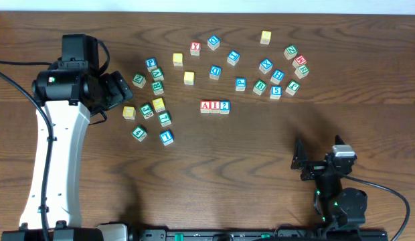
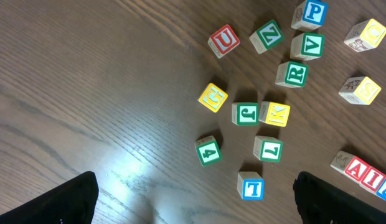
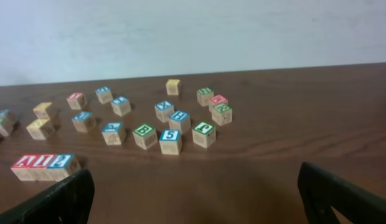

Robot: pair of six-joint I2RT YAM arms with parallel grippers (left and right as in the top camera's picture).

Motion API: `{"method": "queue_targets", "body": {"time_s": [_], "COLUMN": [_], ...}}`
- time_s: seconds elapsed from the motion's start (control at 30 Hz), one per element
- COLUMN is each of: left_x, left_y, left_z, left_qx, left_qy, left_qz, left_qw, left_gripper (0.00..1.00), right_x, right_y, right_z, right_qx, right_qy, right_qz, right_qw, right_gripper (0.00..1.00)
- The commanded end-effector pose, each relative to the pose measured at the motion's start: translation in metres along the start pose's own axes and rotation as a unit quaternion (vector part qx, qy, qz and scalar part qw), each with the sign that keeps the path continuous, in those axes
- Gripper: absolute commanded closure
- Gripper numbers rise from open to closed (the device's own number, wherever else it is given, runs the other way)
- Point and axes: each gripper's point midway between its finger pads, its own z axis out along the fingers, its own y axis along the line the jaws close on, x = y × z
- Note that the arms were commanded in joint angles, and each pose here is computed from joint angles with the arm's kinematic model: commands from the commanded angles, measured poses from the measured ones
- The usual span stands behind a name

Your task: Spell out AI2

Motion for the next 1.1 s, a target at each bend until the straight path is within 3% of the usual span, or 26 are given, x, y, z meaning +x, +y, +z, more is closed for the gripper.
{"method": "queue_targets", "body": {"time_s": [0.0, 0.9, 1.07], "left_x": [-0.002, -0.002, -0.010], "left_y": [0.002, 0.003, 0.013], "left_z": [-0.002, -0.003, -0.037], "left_qx": [-0.002, -0.002, 0.001], "left_qy": [-0.004, -0.006, -0.068], "left_qz": [0.001, 0.000, -0.008], "left_qw": [1.000, 1.000, 0.998], "left_gripper": [0.01, 0.01, 0.01], "right_x": [-0.001, -0.001, -0.001], "right_y": [0.000, 0.000, 0.000], "right_z": [0.000, 0.000, 0.000], "right_qx": [-0.002, -0.002, -0.002], "right_qy": [-0.006, -0.005, -0.005], "right_qz": [-0.006, -0.006, -0.006], "right_qw": [1.000, 1.000, 1.000], "right_gripper": [0.01, 0.01, 0.01]}}
